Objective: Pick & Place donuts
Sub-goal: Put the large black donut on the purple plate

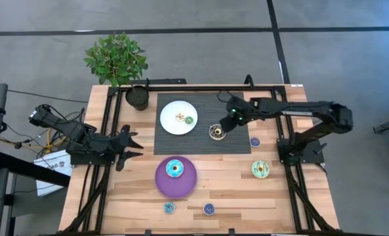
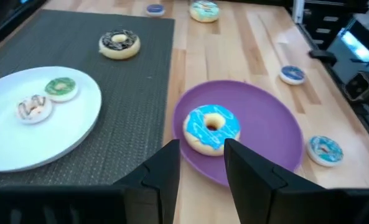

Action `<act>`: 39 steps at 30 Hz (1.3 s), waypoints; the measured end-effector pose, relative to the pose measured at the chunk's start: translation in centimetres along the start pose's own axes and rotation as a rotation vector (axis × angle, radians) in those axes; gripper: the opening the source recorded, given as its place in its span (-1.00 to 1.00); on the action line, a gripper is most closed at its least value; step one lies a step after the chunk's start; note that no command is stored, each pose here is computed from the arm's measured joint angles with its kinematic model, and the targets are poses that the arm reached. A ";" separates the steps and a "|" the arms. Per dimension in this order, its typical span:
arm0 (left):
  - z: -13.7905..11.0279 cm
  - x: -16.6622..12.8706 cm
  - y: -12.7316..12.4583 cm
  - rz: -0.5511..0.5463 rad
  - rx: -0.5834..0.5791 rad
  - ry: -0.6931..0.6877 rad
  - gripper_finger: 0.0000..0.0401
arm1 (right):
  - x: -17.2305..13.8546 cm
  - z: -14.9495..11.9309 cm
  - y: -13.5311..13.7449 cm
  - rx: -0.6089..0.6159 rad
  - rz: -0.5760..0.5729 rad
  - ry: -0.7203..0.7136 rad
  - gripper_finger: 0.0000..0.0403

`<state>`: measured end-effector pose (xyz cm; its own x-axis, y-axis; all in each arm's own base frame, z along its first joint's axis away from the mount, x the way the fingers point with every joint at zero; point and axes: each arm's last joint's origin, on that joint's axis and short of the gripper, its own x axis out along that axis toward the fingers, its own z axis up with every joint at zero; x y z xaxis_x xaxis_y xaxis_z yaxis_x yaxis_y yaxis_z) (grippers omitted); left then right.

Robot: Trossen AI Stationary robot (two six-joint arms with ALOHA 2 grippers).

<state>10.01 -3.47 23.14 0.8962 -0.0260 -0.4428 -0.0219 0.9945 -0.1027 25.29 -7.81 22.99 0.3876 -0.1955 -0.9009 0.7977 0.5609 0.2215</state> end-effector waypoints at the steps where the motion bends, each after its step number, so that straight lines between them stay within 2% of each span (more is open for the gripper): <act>1: 0.0 0.0 0.0 0.007 -0.010 0.000 -0.42 | 0.5 0.3 0.2 -0.025 -0.007 0.020 -0.11; 7: -0.1 0.1 0.1 0.023 -0.077 0.006 -0.42 | 2.8 2.5 2.6 -0.186 -0.033 0.078 0.22; 11: -0.1 0.1 0.1 0.025 -0.109 0.002 -0.42 | 4.3 3.4 3.4 -0.251 -0.068 0.161 0.31; 14: -0.1 0.1 0.1 0.025 -0.110 0.002 -0.42 | 5.9 3.4 3.4 -0.303 -0.112 0.253 0.32; 21: -0.1 0.1 0.1 0.026 -0.137 0.001 -0.42 | 8.8 3.3 2.8 -0.331 -0.106 0.367 0.31; 33: -0.1 0.1 0.1 0.030 -0.150 -0.001 -0.42 | 11.7 3.3 2.8 -0.329 -0.108 0.373 0.31; 39: 0.0 0.1 0.1 0.031 -0.153 -0.001 -0.42 | 11.8 3.5 3.0 -0.295 -0.099 0.338 0.14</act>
<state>10.04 -3.40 23.06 0.8946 0.0049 -0.4469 -0.1170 0.9677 -0.2235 33.85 -11.27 14.36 0.1052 -0.0137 -0.9944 0.6387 0.7673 0.0570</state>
